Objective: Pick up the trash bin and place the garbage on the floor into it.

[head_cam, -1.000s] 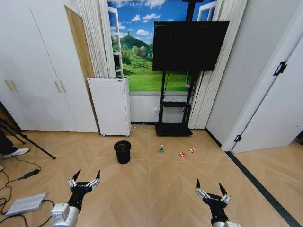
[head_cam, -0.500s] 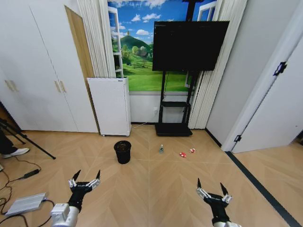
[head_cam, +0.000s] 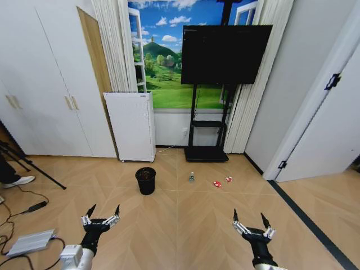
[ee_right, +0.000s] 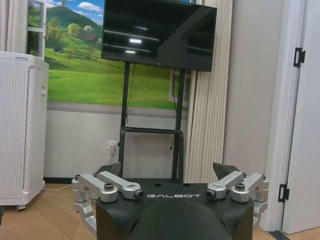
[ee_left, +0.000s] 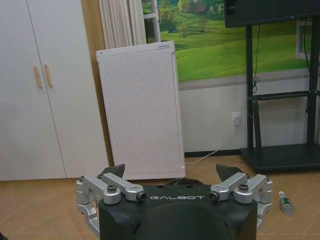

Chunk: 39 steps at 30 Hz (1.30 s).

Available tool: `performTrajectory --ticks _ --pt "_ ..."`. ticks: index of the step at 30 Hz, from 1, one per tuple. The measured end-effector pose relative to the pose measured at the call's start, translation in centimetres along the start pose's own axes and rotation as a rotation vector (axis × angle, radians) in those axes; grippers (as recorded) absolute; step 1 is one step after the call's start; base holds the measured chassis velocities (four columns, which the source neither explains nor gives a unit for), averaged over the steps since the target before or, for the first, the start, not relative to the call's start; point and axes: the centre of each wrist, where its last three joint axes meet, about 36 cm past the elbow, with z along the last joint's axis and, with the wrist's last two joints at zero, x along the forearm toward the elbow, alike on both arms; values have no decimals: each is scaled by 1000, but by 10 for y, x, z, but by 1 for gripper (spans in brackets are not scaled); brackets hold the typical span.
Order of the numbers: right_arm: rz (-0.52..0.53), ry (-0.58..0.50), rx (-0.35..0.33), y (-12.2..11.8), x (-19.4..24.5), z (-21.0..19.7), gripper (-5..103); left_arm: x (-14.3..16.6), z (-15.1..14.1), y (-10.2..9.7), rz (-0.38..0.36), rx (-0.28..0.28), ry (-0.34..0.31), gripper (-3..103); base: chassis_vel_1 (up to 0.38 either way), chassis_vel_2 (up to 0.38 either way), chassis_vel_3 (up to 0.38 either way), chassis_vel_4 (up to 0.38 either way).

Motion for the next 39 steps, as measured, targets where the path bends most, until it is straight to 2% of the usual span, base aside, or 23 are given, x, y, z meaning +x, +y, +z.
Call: performTrajectory --ticks 7,18,39 --pt "0 9 -4 1 -2 5 100 -1 2 -1 -2 1 5 99 -46 38 54 -48" --pt "5 12 -9 2 -5 10 100 -2 4 1 -5 0 11 99 -201 203 219 -217" --pt "13 11 -9 2 -7 12 100 -2 5 1 -8 1 16 99 -338 330 346 -337"
